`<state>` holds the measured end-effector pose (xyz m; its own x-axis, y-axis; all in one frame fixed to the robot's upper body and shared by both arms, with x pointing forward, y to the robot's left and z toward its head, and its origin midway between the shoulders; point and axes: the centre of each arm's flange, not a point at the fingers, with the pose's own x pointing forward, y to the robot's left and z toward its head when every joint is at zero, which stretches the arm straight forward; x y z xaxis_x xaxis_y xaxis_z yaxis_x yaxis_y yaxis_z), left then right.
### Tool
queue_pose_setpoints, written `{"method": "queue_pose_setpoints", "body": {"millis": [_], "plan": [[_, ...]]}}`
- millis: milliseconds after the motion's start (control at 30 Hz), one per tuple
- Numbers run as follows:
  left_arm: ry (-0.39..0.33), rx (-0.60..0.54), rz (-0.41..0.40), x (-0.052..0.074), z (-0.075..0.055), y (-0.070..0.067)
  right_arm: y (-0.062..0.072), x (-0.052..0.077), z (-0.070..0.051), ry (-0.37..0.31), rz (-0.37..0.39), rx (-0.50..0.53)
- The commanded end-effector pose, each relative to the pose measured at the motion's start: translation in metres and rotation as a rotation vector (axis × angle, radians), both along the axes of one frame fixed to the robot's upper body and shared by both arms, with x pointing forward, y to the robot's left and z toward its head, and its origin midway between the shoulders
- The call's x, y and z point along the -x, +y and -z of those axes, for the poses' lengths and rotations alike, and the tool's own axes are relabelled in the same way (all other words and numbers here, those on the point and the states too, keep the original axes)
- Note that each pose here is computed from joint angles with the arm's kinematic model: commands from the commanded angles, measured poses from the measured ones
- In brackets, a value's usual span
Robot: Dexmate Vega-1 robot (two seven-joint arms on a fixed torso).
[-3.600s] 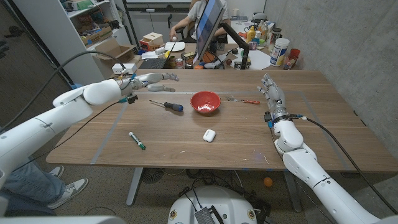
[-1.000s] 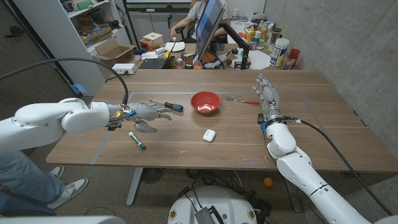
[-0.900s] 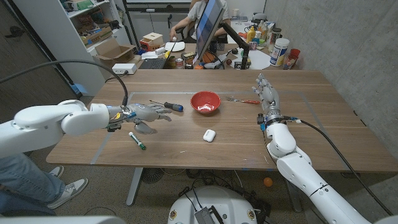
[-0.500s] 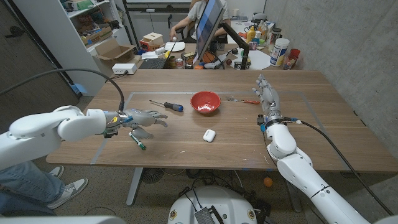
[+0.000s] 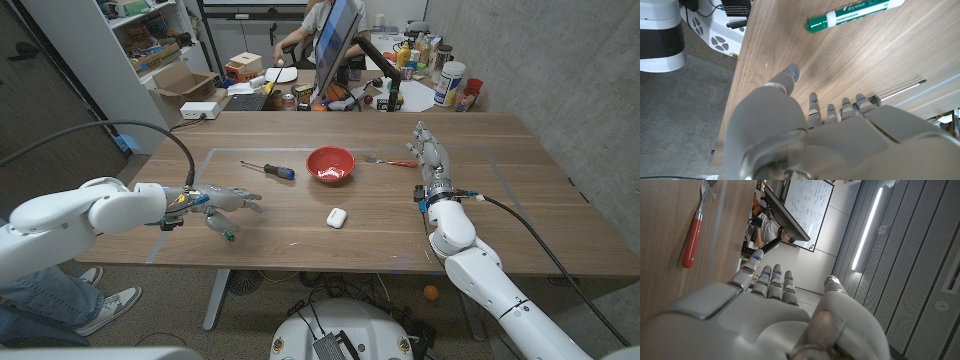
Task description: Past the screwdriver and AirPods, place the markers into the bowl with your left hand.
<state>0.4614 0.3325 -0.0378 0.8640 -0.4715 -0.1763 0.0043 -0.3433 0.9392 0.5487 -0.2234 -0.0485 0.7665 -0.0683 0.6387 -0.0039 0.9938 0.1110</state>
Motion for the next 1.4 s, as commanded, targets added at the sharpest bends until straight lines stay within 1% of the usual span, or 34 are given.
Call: {"method": "queue_pose_setpoints", "body": {"millis": [33,133,333,633,833,1000,1100,1233,1400], "plan": [[-0.016,-0.054,-0.058,0.006,0.002,0.01,0.002,-0.004,0.008,0.007,-0.003,-0.024],[-0.063,-0.094,-0.068,0.009,0.002,0.012,0.003,-0.005,0.009,0.007,-0.005,-0.028],[-0.131,-0.148,-0.089,0.013,0.001,0.017,0.005,-0.006,0.009,0.002,-0.003,-0.038],[-0.142,-0.147,-0.111,0.014,0.002,0.024,0.011,-0.008,0.004,-0.004,-0.001,-0.036],[-0.132,-0.117,-0.126,0.014,0.005,0.029,0.015,-0.01,0.0,0.0,0.001,-0.028],[-0.133,-0.074,-0.126,0.012,0.011,0.031,0.015,-0.01,-0.002,0.004,0.005,-0.023],[-0.148,-0.061,-0.119,0.012,0.014,0.03,0.013,-0.01,-0.003,0.005,0.008,-0.021],[-0.178,-0.083,-0.114,0.012,0.02,0.029,0.011,-0.011,-0.006,0.006,0.011,-0.019],[-0.183,-0.109,-0.116,0.013,0.032,0.033,0.01,-0.013,-0.007,0.011,0.01,-0.017]]}}
